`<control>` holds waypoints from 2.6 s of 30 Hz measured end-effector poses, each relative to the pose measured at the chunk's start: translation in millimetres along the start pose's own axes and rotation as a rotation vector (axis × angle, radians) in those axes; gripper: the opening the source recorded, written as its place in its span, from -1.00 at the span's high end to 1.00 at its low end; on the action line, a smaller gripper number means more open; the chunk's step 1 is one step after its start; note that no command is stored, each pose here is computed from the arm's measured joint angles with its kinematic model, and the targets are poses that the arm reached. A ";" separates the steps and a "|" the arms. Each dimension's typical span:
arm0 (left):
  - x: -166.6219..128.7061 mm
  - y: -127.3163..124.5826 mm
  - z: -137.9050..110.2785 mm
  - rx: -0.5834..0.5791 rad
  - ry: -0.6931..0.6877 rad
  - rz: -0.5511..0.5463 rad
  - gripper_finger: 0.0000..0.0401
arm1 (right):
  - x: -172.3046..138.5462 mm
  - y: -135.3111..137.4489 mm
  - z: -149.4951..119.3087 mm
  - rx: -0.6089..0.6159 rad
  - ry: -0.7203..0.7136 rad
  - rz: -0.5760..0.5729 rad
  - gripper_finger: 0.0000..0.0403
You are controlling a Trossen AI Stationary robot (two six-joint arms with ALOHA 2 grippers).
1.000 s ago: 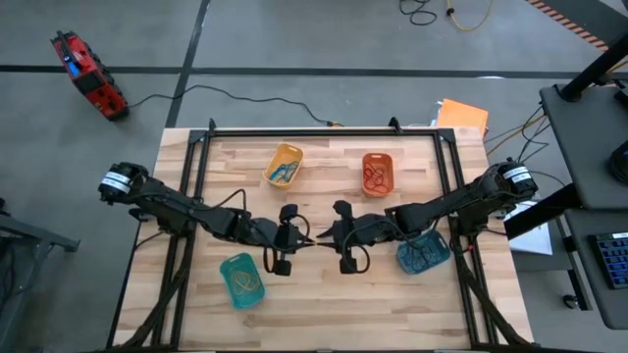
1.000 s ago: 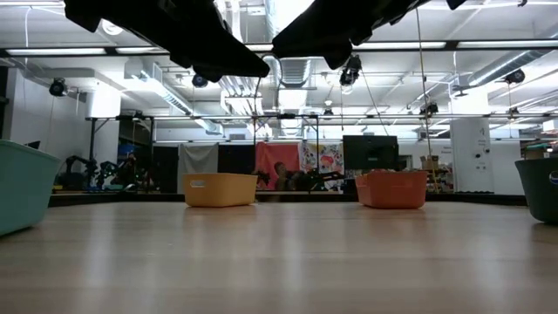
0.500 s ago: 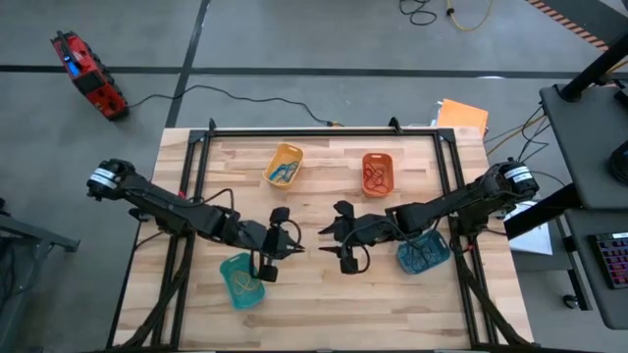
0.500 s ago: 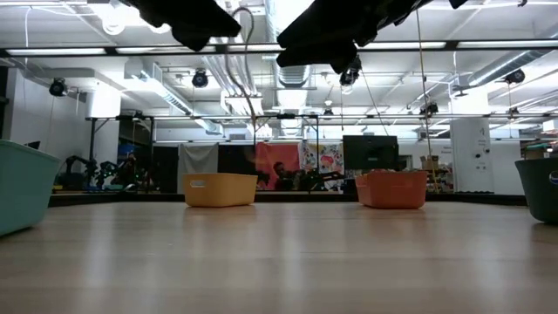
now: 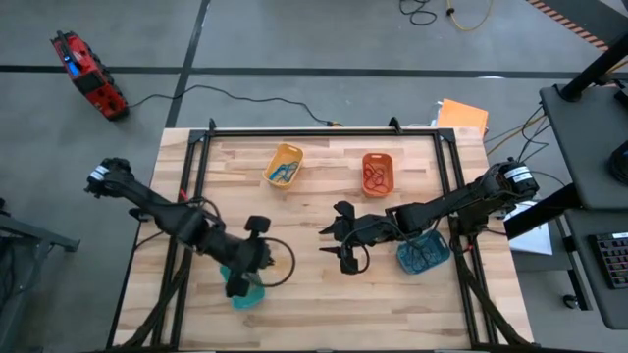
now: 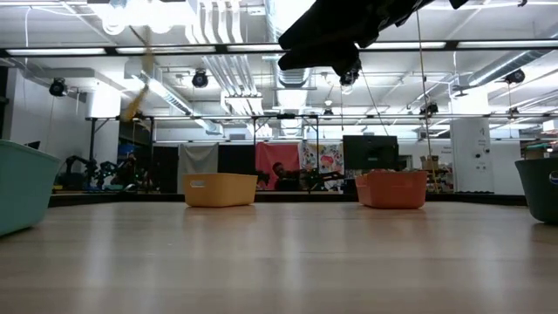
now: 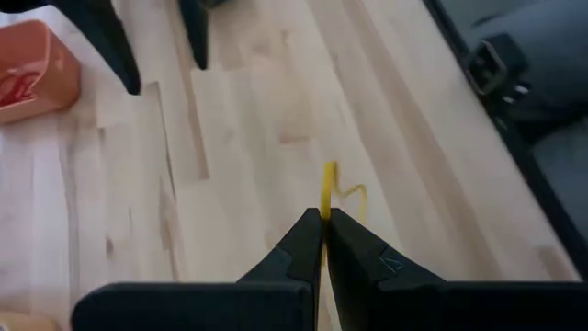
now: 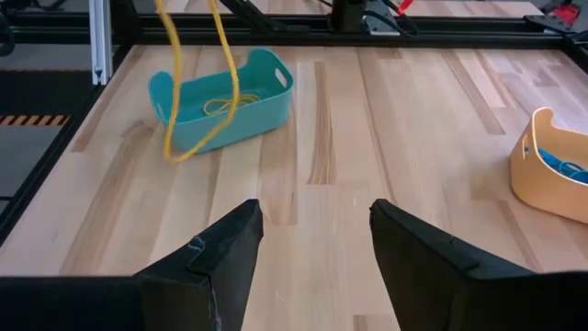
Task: Sort rubber bands into baskets
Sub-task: Put the yellow rubber band into the green bin, then return to Home Position
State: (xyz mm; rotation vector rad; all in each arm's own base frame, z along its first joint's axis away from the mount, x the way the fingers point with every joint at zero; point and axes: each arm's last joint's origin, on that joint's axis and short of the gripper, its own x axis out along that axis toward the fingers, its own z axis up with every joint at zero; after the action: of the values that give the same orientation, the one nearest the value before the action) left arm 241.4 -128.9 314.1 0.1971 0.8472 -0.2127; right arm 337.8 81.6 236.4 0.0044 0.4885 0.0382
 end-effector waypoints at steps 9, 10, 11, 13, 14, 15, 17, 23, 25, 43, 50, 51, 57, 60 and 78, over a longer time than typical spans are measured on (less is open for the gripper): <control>-27.7 -21.1 -7.6 -0.010 0.174 -0.125 1.00 | 0.0 0.0 0.1 0.005 0.000 0.000 0.01; -27.3 -22.3 -10.7 -0.024 0.198 -0.134 1.00 | 0.0 0.0 0.0 0.005 0.000 0.000 0.01; -26.6 -22.6 -14.3 -0.038 0.229 -0.134 1.00 | 0.0 0.0 0.0 0.005 0.000 0.000 0.01; -25.3 -22.8 -20.5 -0.070 0.283 -0.133 1.00 | 0.0 0.0 0.0 0.006 0.000 0.000 0.01; -24.8 -22.7 -22.5 -0.085 0.300 -0.129 1.00 | 0.0 0.0 0.0 0.006 0.000 0.000 0.01; -24.4 -22.6 -24.4 -0.100 0.316 -0.131 1.00 | 0.0 0.0 0.0 0.006 0.000 0.000 0.01; -22.8 -22.7 -28.8 -0.116 0.348 -0.140 1.00 | 0.0 0.0 0.0 0.006 0.000 0.000 0.01; -8.1 -25.7 -48.2 -0.160 0.455 -0.191 1.00 | 0.1 0.0 -0.1 0.006 0.000 0.000 0.01; -1.1 -26.8 -56.1 -0.180 0.485 -0.206 1.00 | 0.1 0.0 -0.1 0.006 0.000 0.000 0.01; 44.8 -37.8 -79.2 -0.213 0.331 -0.345 1.00 | 0.4 -0.8 -0.2 0.007 0.001 -0.003 0.01; 60.6 -26.3 -108.3 -0.278 0.409 -0.199 1.00 | 0.6 -0.9 -0.2 0.007 0.001 -0.003 0.00; 62.1 -23.7 -110.0 -0.284 0.402 -0.160 1.00 | 0.6 -0.9 -0.2 0.007 0.001 -0.003 0.00; 64.2 -18.6 -115.6 -0.285 0.412 -0.081 1.00 | 0.7 -1.4 -0.3 0.007 0.002 -0.005 0.00; 64.0 -19.2 -115.6 -0.288 0.419 -0.100 1.00 | 0.7 -1.4 -0.3 0.007 0.001 -0.005 0.00; 60.1 -15.7 -125.1 -0.473 0.526 0.011 0.68 | 0.9 -1.4 -0.9 -0.001 0.004 -0.005 0.00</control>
State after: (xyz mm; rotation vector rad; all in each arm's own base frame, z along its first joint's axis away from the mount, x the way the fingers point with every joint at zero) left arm 186.0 -118.4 186.3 -0.1977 1.3910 0.0603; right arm 338.2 80.2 235.2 0.0021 0.4921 0.0337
